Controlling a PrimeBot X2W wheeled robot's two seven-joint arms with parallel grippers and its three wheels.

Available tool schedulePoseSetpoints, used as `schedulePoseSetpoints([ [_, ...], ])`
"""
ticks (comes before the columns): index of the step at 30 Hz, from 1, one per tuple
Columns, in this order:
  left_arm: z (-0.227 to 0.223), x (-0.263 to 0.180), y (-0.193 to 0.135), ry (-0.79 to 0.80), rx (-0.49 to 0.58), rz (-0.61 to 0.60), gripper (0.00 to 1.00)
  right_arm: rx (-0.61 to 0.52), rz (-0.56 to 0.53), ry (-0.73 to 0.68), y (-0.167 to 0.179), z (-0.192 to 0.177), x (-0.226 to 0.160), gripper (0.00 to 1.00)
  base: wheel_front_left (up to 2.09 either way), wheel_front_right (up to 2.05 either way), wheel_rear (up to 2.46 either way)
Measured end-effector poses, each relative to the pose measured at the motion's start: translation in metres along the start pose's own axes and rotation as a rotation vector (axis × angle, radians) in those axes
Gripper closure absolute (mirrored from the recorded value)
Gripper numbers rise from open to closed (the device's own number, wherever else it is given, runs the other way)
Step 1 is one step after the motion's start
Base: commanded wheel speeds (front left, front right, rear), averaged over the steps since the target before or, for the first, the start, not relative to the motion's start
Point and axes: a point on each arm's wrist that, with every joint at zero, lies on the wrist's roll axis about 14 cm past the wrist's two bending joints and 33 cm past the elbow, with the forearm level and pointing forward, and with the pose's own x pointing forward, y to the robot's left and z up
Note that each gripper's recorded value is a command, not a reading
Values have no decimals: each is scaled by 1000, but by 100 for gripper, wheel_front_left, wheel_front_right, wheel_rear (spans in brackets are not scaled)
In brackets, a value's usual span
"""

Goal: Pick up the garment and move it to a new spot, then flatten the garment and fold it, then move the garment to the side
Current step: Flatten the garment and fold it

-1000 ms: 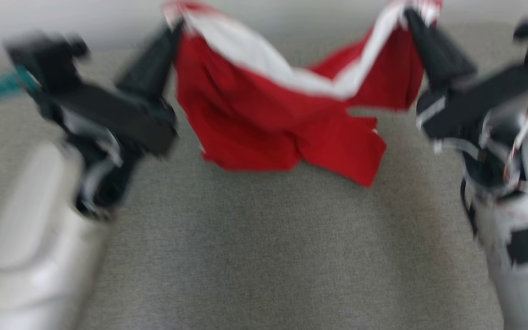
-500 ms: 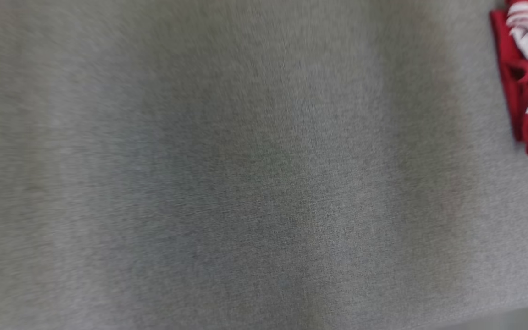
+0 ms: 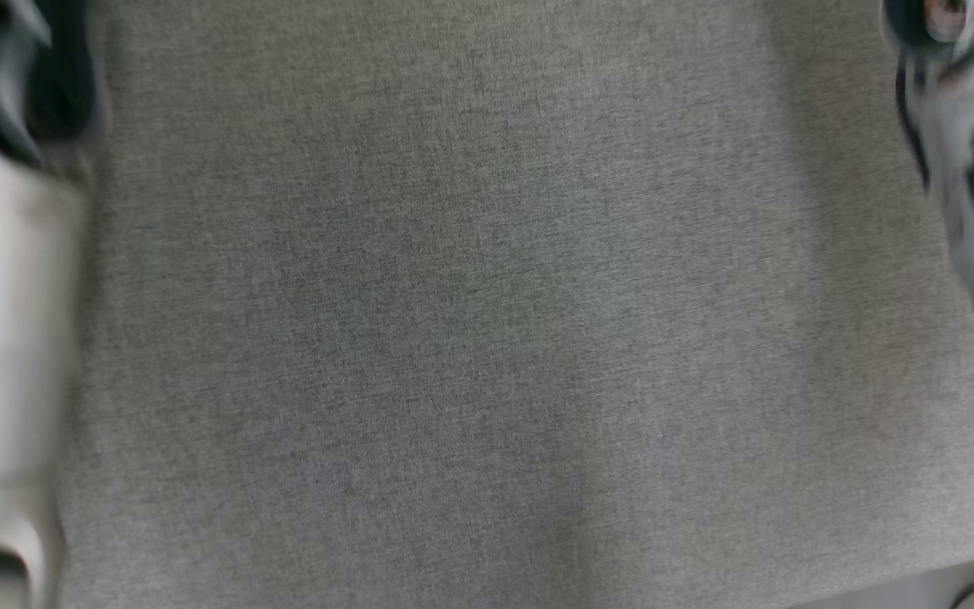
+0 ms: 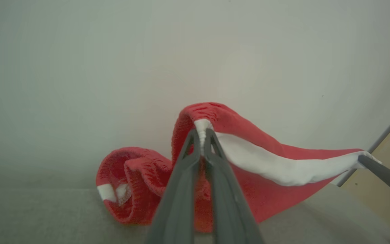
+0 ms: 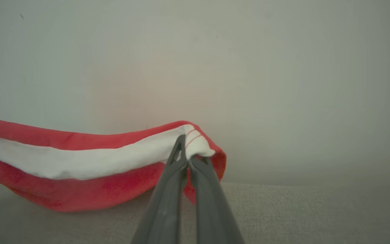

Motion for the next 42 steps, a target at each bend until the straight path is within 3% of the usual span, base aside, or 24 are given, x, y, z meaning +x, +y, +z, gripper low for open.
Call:
schedulePoseSetpoints([
  [4, -46, -45, -6, 153, -32, 3, 100, 18, 9, 143, -4, -39, -41, 100, 0, 0, 0],
  [13, -43, -131, -27, 272, -111, 22, 100, 89, 56, 367, 15, -54, -147, 100, 0, 0, 0],
  [16, -44, -167, -39, 338, -123, 22, 100, 137, 70, 481, 31, -63, -194, 100, 0, 0, 0],
  [19, -44, -202, -54, 406, -136, 8, 100, 115, 98, 626, 45, -69, -244, 100, 0, 0, 0],
  [23, -44, -247, -71, 480, -146, 18, 100, 57, 44, 740, 41, -68, -299, 100, 0, 0, 0],
  [28, -51, -312, -90, 620, -157, 56, 100, 103, 16, 899, 72, -81, -368, 100, 0, 0, 0],
  [36, -38, -360, -103, 690, -181, 92, 100, 180, 31, 1109, 100, -88, -433, 100, 0, 0, 0],
  [42, -13, -359, -105, 623, -180, 108, 100, 102, 38, 1019, 91, -62, -406, 100, 0, 0, 0],
])
